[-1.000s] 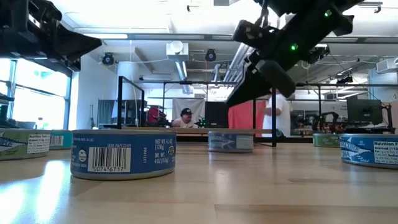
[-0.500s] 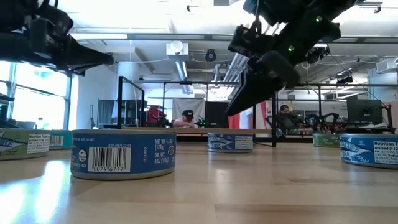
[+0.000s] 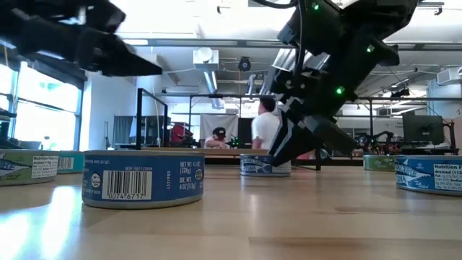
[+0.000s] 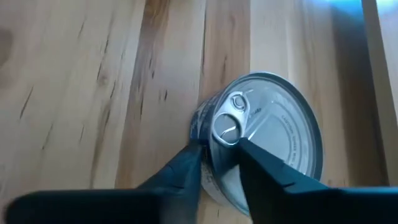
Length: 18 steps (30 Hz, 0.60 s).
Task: Stack canned seafood by type on shelf
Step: Put the dark blue tuna can on the shelf
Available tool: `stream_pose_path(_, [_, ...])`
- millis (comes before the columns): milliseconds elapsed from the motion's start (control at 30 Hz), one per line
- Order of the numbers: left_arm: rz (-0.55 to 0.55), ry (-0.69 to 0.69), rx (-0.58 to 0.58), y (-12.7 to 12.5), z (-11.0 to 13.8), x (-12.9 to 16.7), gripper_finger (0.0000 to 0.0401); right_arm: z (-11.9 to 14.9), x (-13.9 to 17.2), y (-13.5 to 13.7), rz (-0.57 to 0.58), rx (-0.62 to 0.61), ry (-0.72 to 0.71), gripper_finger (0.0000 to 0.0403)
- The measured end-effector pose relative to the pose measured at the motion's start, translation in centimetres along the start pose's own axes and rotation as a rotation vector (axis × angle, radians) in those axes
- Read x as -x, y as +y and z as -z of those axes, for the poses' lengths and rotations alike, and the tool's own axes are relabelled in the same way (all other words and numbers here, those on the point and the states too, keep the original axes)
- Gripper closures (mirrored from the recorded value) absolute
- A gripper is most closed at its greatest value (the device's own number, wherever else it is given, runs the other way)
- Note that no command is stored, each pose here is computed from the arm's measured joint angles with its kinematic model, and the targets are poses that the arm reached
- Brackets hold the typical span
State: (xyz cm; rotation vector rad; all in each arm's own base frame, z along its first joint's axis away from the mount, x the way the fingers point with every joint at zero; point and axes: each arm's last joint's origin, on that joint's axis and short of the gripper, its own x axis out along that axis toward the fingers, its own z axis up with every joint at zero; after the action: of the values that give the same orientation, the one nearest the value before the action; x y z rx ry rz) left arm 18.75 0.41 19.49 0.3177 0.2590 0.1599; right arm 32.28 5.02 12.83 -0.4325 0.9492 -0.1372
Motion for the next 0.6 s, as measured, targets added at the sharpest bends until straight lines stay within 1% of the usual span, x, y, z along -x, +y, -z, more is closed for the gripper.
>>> stream_pose_path(100, [0.064,0.046,-0.079,-0.4,-0.7,-2.3,0.0368,0.0,0.2,-0.1,-0.001,-0.014,0.009,0.0372])
stream_pose_path(167, [0.101,0.077,-0.121,-0.8,-0.9,-3.9,0.0351,0.0,0.2,-0.1,0.001,-0.032,0.009,0.0393])
stream_pose_path(333, [0.133,0.148,-0.151,-1.6,-1.1,-7.6,0.0299,-0.1,-0.1,-0.8,-0.017,-0.17,0.004,0.0393])
stream_pose_path(400, [0.146,0.175,-0.187,-1.9,-0.8,-8.9,0.0278,-0.2,-0.2,-1.0,-0.045,-0.188,-0.002,0.0399])
stream_pose_path(467, [0.163,0.203,-0.238,-2.3,-0.4,-10.1,0.0259,-0.2,-0.3,-1.2,-0.048,-0.195,-0.005,0.04])
stream_pose_path(600, [0.181,0.247,-0.324,-2.9,0.4,-12.3,0.0234,-0.3,-0.1,-1.5,-0.051,-0.207,-0.017,0.0401])
